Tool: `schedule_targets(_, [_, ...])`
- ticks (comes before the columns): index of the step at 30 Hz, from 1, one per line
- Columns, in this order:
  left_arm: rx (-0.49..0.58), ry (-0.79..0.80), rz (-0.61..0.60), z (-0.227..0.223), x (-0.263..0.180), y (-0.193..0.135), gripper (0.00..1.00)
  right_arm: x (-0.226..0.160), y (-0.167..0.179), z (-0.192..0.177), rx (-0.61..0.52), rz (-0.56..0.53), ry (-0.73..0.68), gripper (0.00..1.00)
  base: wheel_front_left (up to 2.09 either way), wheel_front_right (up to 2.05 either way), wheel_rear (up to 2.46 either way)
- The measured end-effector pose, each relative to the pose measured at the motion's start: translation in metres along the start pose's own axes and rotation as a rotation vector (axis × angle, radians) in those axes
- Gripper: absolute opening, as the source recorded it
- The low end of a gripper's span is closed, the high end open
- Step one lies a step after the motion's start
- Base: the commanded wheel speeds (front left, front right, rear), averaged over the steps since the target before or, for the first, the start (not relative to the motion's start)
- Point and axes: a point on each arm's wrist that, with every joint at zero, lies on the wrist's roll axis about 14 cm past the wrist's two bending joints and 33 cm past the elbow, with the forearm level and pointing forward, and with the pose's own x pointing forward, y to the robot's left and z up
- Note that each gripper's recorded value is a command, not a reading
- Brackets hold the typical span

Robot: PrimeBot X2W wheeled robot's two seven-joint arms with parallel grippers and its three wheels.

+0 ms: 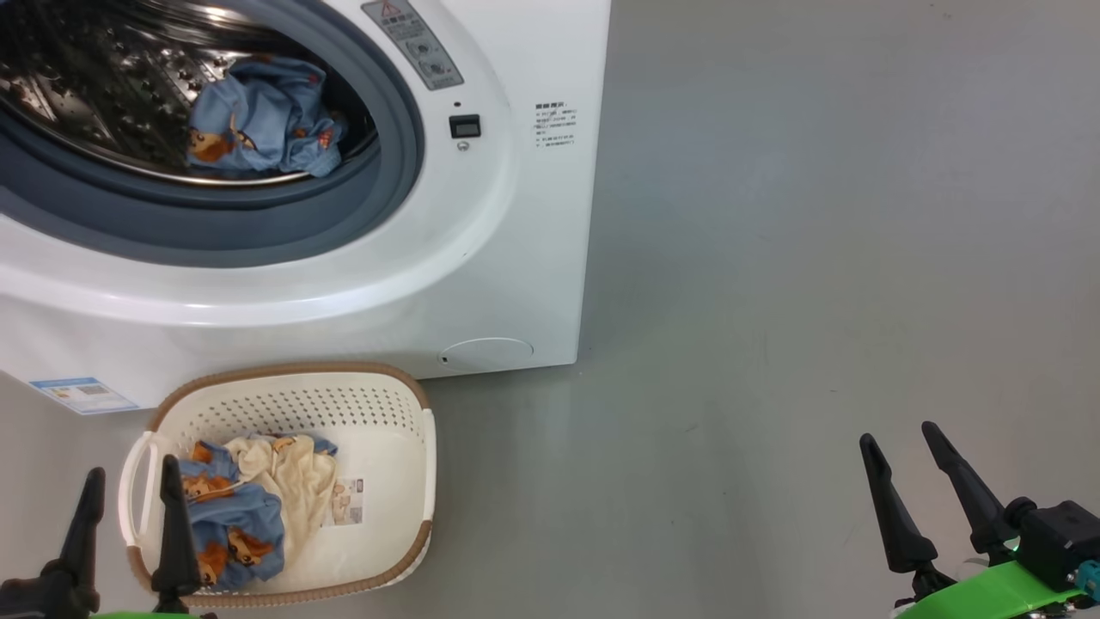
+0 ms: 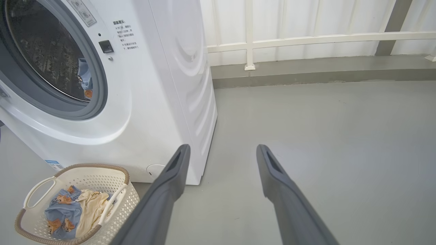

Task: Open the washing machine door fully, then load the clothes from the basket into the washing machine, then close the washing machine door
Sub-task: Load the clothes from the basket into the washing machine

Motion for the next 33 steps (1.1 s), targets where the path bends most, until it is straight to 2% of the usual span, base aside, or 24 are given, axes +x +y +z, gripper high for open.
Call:
schedule_targets(5, [-0.007, 0.041, -0.009, -0.013, -0.002, -0.004, 1.00, 0.000, 0.004, -0.003, 0.007, 0.007, 0.007, 1.00, 0.00, 0.00, 0.00])
schedule_targets(14, [-0.032, 0.260, 0.000, -0.082, -0.015, -0.007, 1.00, 0.015, 0.016, -0.012, 0.033, 0.030, 0.023, 1.00, 0.00, 0.00, 0.00])
schedule_targets(25, [-0.031, 0.439, -0.037, -0.140, 0.019, -0.020, 1.00, 0.048, 0.028, -0.023, 0.054, 0.058, 0.034, 1.00, 0.00, 0.00, 0.00])
schedule_targets(33, [0.030, 0.565, -0.057, -0.179, 0.052, -0.014, 1.00, 0.074, 0.033, -0.041, 0.055, 0.079, 0.059, 1.00, 0.00, 0.00, 0.00])
